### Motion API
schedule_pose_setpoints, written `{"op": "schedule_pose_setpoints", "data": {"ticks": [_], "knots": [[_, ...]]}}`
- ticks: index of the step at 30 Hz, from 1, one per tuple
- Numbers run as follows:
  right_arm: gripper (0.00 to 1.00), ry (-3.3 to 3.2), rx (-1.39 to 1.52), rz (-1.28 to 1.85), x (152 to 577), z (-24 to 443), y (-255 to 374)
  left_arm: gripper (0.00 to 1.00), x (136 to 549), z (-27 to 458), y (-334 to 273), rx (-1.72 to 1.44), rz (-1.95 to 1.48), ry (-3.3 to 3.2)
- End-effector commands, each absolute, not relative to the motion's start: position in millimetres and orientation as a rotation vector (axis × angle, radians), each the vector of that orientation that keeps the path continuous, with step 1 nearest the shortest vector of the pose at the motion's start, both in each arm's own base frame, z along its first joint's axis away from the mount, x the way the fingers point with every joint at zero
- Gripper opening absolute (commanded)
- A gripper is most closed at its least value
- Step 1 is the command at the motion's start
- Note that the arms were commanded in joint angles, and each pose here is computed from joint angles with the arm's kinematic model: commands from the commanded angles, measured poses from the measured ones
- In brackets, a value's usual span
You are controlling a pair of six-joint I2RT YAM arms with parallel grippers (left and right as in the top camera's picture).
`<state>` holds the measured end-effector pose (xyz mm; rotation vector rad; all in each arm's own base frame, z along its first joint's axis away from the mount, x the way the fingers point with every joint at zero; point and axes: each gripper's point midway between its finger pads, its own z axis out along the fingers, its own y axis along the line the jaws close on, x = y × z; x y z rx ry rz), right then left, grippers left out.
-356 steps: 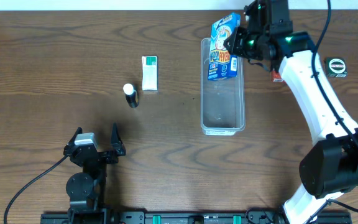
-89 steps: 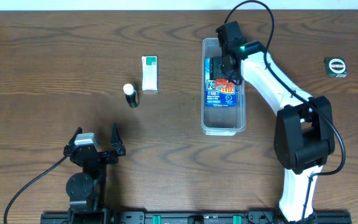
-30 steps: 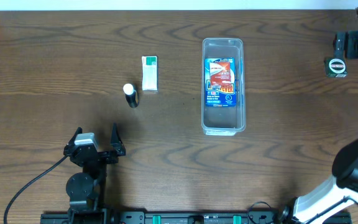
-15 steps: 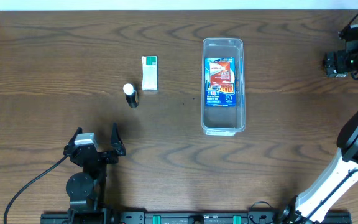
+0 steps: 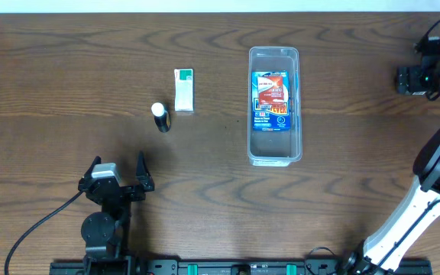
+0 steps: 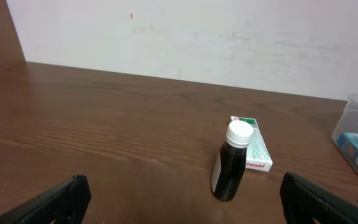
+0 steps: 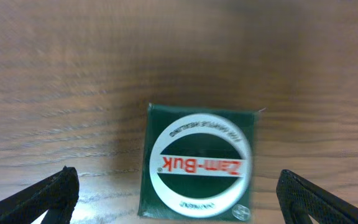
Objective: Pack container
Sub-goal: 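Move the right gripper to the green Zam-Buk tin and grasp it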
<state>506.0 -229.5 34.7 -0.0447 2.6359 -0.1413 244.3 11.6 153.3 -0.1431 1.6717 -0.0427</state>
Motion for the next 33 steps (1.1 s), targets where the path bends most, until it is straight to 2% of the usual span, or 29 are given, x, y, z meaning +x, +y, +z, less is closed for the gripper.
{"op": "schedule_pose_setpoints", "data": {"ticks": [1, 33], "knots": [[0.99, 2.647, 0.025, -0.135, 501, 27, -239, 0.98, 243, 136, 15, -0.149, -0.017, 1.720], [0.99, 2.610, 0.051, -0.041, 505, 12, -244, 0.98, 243, 136, 15, -0.148, -0.017, 1.720]]}}
